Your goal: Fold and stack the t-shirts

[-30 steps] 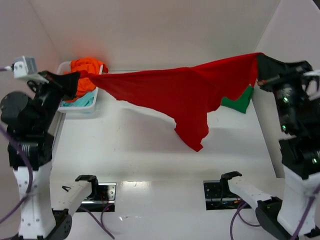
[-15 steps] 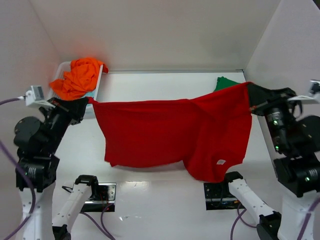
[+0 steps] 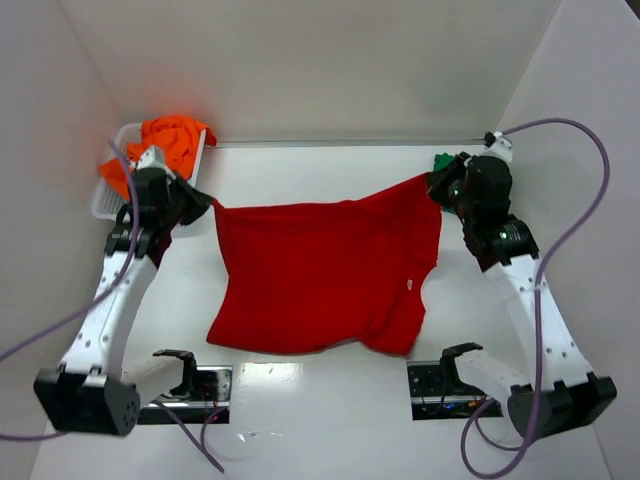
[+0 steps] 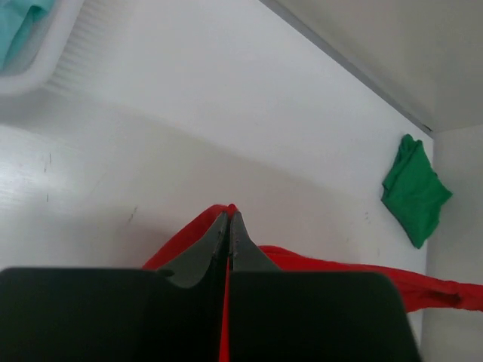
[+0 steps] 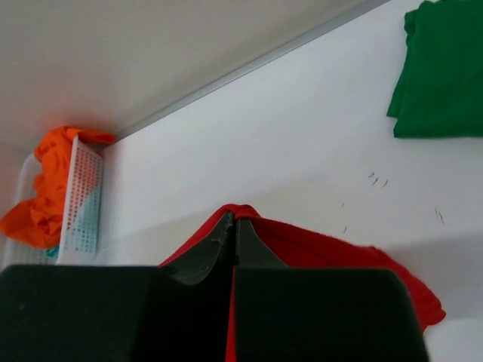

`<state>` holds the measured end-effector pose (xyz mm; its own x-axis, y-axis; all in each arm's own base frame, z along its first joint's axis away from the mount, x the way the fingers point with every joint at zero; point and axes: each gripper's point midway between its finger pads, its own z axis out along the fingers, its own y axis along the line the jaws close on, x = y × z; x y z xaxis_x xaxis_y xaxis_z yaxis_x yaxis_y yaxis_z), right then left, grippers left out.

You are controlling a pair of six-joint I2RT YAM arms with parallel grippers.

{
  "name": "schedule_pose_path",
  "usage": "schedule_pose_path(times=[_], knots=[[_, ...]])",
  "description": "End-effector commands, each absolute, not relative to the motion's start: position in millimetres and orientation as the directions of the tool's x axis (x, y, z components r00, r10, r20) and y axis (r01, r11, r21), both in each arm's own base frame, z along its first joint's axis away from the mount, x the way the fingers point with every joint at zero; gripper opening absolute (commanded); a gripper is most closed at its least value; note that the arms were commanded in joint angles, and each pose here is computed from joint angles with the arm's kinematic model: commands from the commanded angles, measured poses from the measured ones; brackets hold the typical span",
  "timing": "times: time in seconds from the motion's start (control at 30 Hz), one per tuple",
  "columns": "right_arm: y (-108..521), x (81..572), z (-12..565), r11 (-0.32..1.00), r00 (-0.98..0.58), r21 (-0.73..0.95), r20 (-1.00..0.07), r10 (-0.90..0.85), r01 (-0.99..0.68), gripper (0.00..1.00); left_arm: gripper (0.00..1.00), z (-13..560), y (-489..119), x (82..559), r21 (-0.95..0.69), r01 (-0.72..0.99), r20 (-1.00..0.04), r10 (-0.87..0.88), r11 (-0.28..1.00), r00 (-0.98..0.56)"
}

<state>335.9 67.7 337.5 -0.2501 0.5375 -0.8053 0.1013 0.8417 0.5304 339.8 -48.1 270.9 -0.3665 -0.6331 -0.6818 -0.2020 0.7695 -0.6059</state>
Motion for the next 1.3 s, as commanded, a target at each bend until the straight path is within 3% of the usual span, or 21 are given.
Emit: schedule_pose_path(times=[0.0, 0.13, 0.27, 0.5, 0.63, 0.7, 0.83, 0.87, 1.03, 1.17, 1.27], knots=[[55.2, 390.5, 391.0, 0.845, -0.073, 0.530, -0.842, 0.535, 0.078, 0.00, 0.00, 323.7, -34.2, 405.1, -0.543, -0.142, -0.787, -0.560, 0.828, -0.260], [46.0, 435.0, 408.0, 0.845, -0.037, 0.526, -0.846, 0.531, 0.091, 0.00, 0.00, 329.2, -19.4, 445.3, -0.525, -0.166, -0.797, -0.551, 0.835, -0.247], [42.7, 467.3, 453.1, 0.840, 0.031, 0.541, -0.841, 0.540, 0.049, 0.00, 0.00, 378.8, 5.3, 481.1, -0.541, -0.146, -0.816, -0.559, 0.828, -0.148], [41.0, 449.2, 538.1, 0.849, 0.153, 0.526, -0.836, 0.527, -0.051, 0.00, 0.00, 439.7, 9.3, 473.0, -0.515, -0.065, -0.850, -0.519, 0.854, -0.089], [33.0, 365.5, 597.3, 0.842, 0.265, 0.525, -0.800, 0.538, -0.123, 0.00, 0.00, 488.4, -3.0, 414.7, -0.510, 0.027, -0.860, -0.510, 0.860, -0.011], [30.5, 322.1, 594.7, 0.841, 0.276, 0.522, -0.795, 0.539, -0.140, 0.00, 0.00, 512.0, -12.1, 360.0, -0.508, 0.083, -0.858, -0.512, 0.858, 0.044], [25.7, 221.8, 586.0, 0.833, 0.297, 0.521, -0.778, 0.553, -0.187, 0.00, 0.00, 501.5, -24.7, 282.0, -0.525, 0.122, -0.843, -0.534, 0.842, 0.059], [25.7, 221.5, 586.0, 0.833, 0.297, 0.521, -0.778, 0.553, -0.187, 0.00, 0.00, 500.7, -26.2, 265.7, -0.523, 0.128, -0.843, -0.534, 0.843, 0.068], [24.8, 109.7, 605.0, 0.819, 0.358, 0.494, -0.737, 0.573, -0.292, 0.00, 0.00, 523.5, -35.9, 143.6, -0.540, 0.225, -0.787, -0.582, 0.811, 0.208], [18.7, 50.7, 644.0, 0.820, 0.444, 0.458, -0.691, 0.571, -0.342, 0.00, 0.00, 559.8, -21.7, 67.4, -0.543, 0.269, -0.702, -0.606, 0.795, 0.374], [16.4, 52.8, 654.3, 0.825, 0.461, 0.454, -0.685, 0.564, -0.335, 0.00, 0.00, 558.8, -15.1, 65.4, -0.564, 0.262, -0.677, -0.620, 0.783, 0.397]])
